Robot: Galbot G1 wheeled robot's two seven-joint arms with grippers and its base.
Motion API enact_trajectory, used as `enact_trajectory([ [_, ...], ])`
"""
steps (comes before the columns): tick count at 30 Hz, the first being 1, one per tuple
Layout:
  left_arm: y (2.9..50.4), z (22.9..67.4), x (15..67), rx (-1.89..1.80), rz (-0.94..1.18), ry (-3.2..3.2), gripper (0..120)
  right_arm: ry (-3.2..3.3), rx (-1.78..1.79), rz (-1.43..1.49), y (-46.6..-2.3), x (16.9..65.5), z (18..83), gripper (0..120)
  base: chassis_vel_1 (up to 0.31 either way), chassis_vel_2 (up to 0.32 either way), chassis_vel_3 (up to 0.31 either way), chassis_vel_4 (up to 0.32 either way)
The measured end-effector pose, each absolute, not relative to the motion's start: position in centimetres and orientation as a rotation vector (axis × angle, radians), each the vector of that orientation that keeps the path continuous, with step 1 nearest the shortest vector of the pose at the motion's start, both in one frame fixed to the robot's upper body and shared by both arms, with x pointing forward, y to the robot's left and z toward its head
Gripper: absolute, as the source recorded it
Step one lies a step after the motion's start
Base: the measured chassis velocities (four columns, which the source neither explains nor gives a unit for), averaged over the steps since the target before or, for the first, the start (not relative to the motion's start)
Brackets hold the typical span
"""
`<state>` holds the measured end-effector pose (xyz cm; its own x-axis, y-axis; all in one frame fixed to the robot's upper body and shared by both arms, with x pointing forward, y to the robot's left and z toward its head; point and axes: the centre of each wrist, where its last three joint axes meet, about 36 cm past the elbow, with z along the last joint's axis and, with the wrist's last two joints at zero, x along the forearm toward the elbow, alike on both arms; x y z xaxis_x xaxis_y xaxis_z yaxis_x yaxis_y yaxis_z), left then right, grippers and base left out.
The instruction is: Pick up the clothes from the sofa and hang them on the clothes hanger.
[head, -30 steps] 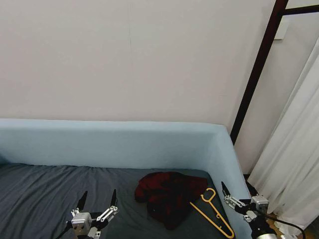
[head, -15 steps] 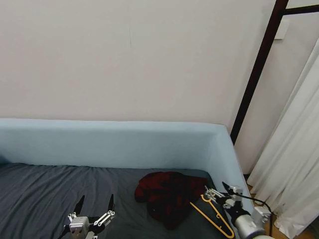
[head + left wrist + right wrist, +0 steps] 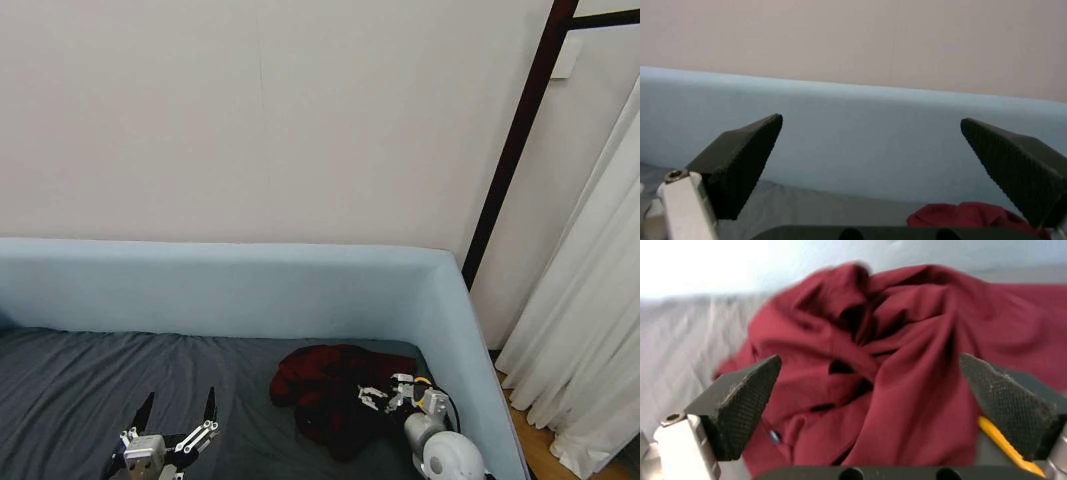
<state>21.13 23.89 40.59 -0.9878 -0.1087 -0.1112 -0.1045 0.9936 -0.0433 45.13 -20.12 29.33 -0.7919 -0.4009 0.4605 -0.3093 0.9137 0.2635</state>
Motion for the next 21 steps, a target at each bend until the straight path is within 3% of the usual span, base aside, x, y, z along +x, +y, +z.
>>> enact_trajectory([
  [10,24.2,39.9,21.4,-0.195,-0.066,3.029,100,-2.558,0.826,0.205,-21.0,49.1,25.6,100,0.0,0.0,0.0,0.0],
  [21,24.6,39.7,21.7,-0.202,-0.062,3.031,100,-2.545,0.878,0.358,-22.4,50.3,24.9,100,0.0,0.0,0.0,0.0],
])
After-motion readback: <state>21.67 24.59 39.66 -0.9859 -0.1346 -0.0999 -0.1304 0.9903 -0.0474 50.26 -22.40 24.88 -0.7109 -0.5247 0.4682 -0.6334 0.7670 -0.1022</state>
